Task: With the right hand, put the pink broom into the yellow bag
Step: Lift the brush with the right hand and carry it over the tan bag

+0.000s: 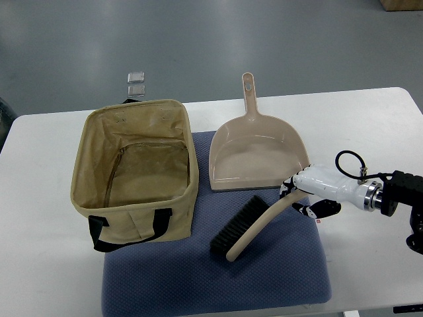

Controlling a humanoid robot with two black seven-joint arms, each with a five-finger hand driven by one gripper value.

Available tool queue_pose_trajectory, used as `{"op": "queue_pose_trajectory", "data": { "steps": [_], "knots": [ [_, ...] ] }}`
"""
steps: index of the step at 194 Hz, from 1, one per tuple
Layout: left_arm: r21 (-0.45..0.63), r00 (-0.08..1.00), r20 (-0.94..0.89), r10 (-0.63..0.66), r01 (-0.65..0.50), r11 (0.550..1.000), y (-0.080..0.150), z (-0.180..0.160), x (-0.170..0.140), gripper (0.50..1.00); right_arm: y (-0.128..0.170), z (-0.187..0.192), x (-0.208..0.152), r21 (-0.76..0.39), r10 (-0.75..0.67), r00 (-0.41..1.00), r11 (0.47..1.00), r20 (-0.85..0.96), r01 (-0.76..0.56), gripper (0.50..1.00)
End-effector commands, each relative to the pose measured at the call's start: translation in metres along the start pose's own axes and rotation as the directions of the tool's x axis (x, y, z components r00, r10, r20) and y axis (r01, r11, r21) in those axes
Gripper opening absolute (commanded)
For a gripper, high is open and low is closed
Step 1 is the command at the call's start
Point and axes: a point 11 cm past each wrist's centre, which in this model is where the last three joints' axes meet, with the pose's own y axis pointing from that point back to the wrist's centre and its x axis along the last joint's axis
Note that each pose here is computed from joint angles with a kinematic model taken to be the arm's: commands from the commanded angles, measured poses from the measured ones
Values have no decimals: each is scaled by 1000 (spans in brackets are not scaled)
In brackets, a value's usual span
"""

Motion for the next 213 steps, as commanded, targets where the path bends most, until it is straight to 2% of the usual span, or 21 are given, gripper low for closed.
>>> {"op": "queue_pose_trajectory", "data": {
  "steps": [1,32,80,112,145,181,213],
  "knots": [
    [0,1000,0,0,0,1000,0,0,0,1000,7,11,17,-26,44,999,999,-18,-45,500],
    [0,1000,0,0,0,1000,0,0,0,1000,19,26,49,-57,122,990,990,-72,-126,500],
    [0,1000,0,0,0,1000,0,0,0,1000,38,42,142,-91,292,951,949,-102,-301,500],
    [0,1000,0,0,0,1000,0,0,0,1000,40,29,201,-48,356,917,928,-182,-370,500],
    [0,1000,0,0,0,1000,0,0,0,1000,37,8,246,1,387,891,917,-238,-398,500],
    [0,1000,0,0,0,1000,0,0,0,1000,-7,-49,274,135,381,894,924,-236,-358,500],
    [0,1000,0,-2,2,1000,0,0,0,1000,-51,-91,269,210,361,898,926,-251,-313,500]
  ]
}}
